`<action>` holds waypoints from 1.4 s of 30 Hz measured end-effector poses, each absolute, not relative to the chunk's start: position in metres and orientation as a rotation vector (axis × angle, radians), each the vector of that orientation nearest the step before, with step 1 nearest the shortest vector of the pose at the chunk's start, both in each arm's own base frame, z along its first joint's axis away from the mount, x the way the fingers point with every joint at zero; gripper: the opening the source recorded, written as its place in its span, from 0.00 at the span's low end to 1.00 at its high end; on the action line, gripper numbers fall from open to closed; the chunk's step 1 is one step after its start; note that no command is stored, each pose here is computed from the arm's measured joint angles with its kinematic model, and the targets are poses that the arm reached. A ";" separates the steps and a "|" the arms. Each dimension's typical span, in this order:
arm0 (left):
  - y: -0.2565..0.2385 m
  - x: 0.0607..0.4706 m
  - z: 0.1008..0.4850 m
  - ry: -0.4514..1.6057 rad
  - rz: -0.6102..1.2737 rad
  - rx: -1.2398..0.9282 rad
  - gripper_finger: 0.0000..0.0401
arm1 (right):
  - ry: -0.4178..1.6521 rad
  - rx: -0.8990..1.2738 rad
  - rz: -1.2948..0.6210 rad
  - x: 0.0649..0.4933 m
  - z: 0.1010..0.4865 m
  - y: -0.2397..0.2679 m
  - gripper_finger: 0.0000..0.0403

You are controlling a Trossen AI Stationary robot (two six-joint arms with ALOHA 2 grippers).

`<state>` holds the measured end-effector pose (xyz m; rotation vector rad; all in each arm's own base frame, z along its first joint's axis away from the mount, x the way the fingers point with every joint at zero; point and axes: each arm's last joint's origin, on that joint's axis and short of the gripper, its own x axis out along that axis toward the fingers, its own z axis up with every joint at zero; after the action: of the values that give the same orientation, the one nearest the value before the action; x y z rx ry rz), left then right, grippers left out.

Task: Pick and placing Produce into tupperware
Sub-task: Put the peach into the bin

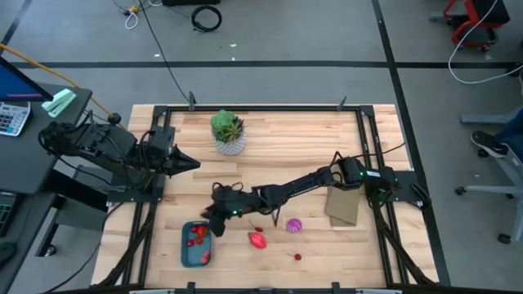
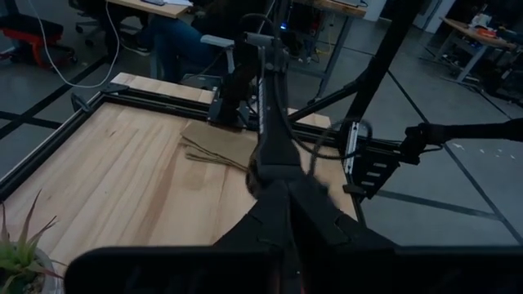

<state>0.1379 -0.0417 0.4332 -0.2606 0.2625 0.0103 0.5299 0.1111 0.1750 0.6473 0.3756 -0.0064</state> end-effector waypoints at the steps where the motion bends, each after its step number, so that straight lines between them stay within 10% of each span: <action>1: -0.042 0.138 0.433 0.263 0.010 -0.261 0.06 | 0.327 0.635 0.027 0.531 0.181 0.116 0.23; 12: -0.042 0.138 0.433 0.263 0.010 -0.260 0.03 | 0.381 0.202 0.130 0.522 0.171 0.145 0.23; 42: -0.042 0.139 0.433 0.267 0.011 -0.258 0.06 | 0.354 0.052 0.229 0.528 0.149 0.146 0.23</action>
<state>0.1393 -0.0422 0.4328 -0.2577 0.2671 0.0110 0.5276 0.1464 0.1489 0.0516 0.3538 0.2293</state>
